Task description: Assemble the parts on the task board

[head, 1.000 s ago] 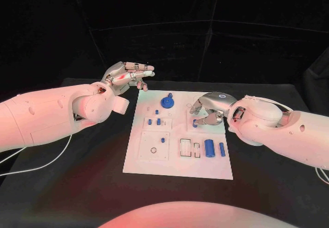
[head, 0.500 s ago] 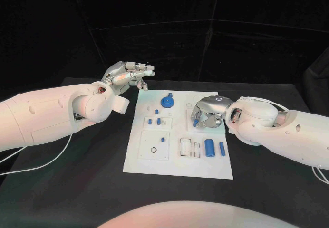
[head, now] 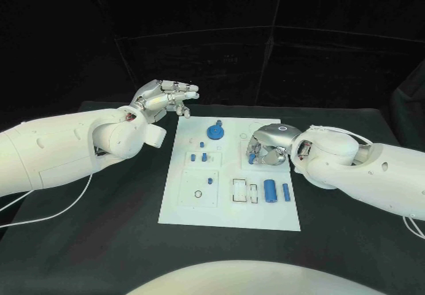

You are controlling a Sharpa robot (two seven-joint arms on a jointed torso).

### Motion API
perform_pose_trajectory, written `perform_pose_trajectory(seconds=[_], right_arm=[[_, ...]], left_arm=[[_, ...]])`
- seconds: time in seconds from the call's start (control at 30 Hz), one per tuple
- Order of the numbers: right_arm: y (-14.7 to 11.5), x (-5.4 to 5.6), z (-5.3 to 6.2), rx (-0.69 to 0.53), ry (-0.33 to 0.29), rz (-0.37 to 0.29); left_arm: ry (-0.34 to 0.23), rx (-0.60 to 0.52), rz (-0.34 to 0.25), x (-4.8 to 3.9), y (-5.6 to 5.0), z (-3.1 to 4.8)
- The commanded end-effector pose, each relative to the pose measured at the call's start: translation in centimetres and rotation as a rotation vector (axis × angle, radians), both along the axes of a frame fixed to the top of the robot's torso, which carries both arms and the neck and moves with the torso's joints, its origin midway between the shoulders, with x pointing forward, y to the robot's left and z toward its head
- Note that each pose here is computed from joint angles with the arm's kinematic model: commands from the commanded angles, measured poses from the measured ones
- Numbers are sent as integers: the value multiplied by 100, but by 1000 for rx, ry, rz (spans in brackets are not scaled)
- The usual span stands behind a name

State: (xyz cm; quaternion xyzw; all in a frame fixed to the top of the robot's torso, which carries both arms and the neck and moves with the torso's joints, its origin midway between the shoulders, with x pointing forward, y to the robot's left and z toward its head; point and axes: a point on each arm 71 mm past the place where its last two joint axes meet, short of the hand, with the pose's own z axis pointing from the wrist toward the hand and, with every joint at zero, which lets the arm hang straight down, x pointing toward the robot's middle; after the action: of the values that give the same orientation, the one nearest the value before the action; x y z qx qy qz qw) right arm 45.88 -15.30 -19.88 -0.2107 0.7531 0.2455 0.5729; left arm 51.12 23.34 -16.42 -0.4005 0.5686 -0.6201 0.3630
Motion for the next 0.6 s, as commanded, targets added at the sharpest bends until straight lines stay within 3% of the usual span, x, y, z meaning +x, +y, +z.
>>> perform_pose_trajectory(seconds=[0.03, 0.2, 0.33, 0.6], right_arm=[[8, 6, 72, 50, -59, -1], [-21, -5, 88, 68, -60, -17], [-85, -36, 95, 97, -18, -41], [-157, -200, 188, 182, 29, -51]], left_arm=[[0, -7, -7, 2, -3, 13], [2, -6, -6, 2, 2, 11], [3, -5, -7, 3, 7, 10], [7, -4, -6, 8, 22, 6]])
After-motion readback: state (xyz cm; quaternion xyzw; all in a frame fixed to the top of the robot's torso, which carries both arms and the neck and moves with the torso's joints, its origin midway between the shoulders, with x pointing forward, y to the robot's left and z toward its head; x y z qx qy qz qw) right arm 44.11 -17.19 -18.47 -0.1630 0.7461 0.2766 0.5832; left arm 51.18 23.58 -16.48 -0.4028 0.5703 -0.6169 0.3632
